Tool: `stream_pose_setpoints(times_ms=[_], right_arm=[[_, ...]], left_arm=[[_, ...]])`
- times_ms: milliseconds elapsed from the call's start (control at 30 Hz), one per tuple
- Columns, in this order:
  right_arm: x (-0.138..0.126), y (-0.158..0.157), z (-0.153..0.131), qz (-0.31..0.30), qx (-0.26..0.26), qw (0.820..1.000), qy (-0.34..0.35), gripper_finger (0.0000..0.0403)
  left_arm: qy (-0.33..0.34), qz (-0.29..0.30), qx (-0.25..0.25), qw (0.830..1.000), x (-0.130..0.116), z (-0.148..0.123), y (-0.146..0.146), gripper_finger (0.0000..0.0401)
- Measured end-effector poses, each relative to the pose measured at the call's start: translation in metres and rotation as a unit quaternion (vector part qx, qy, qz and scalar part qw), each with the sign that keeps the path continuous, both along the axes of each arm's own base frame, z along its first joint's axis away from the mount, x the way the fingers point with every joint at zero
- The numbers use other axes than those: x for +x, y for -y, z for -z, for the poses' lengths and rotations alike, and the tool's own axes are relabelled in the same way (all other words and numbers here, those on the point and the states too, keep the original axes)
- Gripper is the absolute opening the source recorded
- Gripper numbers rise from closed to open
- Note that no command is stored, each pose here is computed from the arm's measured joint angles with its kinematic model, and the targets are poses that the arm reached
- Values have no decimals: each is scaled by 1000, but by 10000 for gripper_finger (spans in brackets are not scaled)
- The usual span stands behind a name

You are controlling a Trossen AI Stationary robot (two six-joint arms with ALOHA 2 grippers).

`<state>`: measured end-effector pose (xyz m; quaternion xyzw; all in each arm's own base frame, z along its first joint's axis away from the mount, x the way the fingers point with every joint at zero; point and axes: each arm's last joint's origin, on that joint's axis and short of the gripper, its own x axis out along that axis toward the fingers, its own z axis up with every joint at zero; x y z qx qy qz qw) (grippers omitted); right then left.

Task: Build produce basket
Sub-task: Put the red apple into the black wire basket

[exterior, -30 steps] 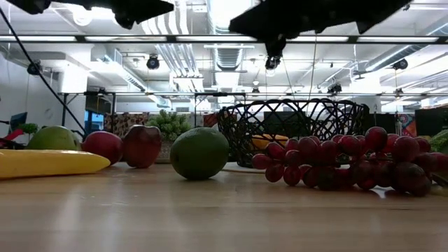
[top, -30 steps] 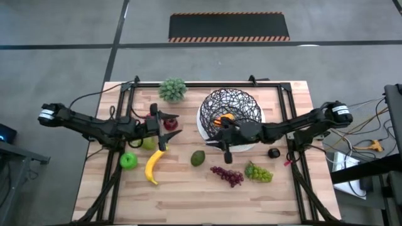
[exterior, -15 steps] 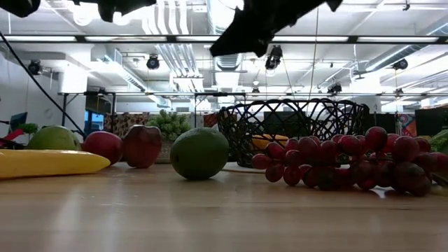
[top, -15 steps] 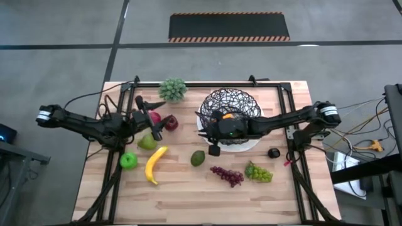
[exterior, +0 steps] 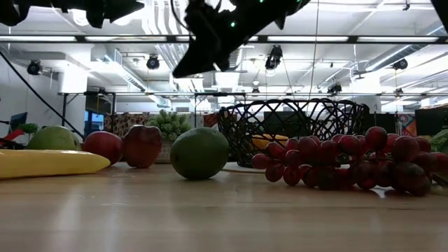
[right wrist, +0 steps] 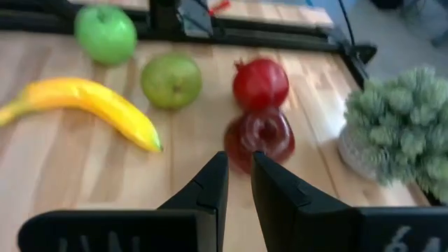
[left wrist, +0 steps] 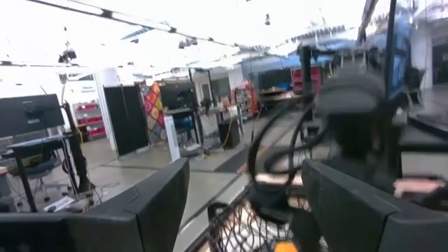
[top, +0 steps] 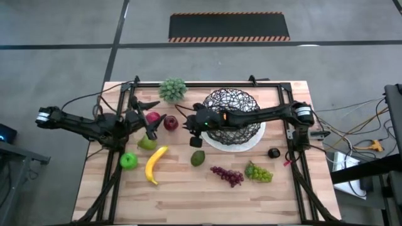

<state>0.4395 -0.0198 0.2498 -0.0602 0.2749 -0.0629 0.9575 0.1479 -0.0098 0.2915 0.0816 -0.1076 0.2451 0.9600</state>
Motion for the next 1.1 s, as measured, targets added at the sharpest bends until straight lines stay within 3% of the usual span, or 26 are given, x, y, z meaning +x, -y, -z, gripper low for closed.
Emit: stream_pose_setpoints(times_ms=[433, 667, 800, 1100], right_arm=[[29, 20, -1, 30, 16, 999, 32, 54], [56, 27, 8, 29, 6, 999, 12, 65], [68, 32, 6, 32, 5, 999, 10, 114], [90, 41, 17, 44, 14, 999, -18, 271]], left_arm=[[7, -1, 2, 1000, -9, 3, -1, 260], [10, -3, 6, 1000, -10, 2, -2, 260], [9, -3, 6, 1000, -11, 3, -2, 260], [11, -2, 6, 1000, -11, 3, -2, 260]])
